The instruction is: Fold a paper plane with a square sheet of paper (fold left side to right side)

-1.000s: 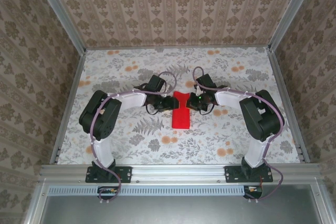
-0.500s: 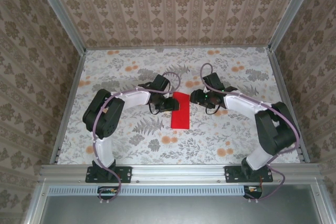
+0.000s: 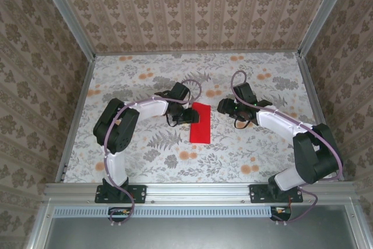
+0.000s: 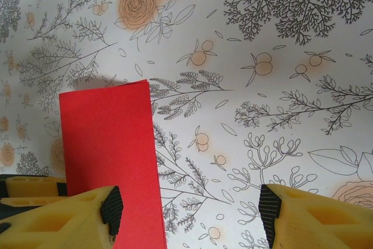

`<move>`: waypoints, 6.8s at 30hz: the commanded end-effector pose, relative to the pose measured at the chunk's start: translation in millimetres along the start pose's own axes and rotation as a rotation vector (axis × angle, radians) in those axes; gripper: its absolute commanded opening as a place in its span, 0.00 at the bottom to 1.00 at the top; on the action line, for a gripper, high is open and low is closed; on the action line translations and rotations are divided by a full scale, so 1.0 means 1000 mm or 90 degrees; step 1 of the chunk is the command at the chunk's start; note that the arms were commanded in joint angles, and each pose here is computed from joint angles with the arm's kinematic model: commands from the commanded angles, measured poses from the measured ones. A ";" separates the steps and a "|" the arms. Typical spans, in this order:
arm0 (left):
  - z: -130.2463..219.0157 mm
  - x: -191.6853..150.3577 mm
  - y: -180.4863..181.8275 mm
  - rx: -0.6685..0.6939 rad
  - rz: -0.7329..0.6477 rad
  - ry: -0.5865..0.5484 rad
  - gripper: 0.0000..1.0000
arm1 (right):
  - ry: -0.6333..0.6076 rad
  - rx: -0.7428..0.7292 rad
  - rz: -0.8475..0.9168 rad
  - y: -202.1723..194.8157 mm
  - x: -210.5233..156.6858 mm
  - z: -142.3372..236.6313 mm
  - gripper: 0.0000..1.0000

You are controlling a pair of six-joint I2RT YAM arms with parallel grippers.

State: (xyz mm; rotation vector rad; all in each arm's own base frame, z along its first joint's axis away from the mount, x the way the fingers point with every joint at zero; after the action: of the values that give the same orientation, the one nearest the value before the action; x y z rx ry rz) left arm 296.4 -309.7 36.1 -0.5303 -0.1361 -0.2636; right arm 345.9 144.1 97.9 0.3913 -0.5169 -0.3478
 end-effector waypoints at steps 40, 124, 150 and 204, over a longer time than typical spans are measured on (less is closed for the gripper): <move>-0.025 -0.025 0.026 0.078 0.039 0.074 0.46 | 0.134 0.121 0.009 0.047 -0.034 -0.040 0.37; 0.001 -0.011 0.012 0.084 -0.012 0.034 0.49 | 0.272 -0.062 0.013 0.009 -0.083 -0.082 0.14; 0.020 -0.006 -0.043 -0.190 -0.023 0.002 0.28 | 0.284 -0.097 0.018 -0.002 -0.087 -0.082 0.10; -0.012 -0.016 -0.016 -0.117 -0.025 0.019 0.15 | 0.283 -0.067 0.033 0.008 -0.084 -0.082 0.10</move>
State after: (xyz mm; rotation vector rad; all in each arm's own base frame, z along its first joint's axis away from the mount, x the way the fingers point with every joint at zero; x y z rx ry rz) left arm 281.9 -332.4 40.2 -0.7449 -0.1217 -0.3342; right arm 341.2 217.2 23.6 0.3978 -0.1453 -0.2284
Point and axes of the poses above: each hand's point on the last joint's axis, 136 mm out from that joint toward the fingers, its own z axis back along the fingers, its own y axis along the line the jaws close on, x = y × z, the point moved 1 cm from there along z, back along the fingers, and after that the axes turned 2 degrees about -z, right-handed, at the moved point
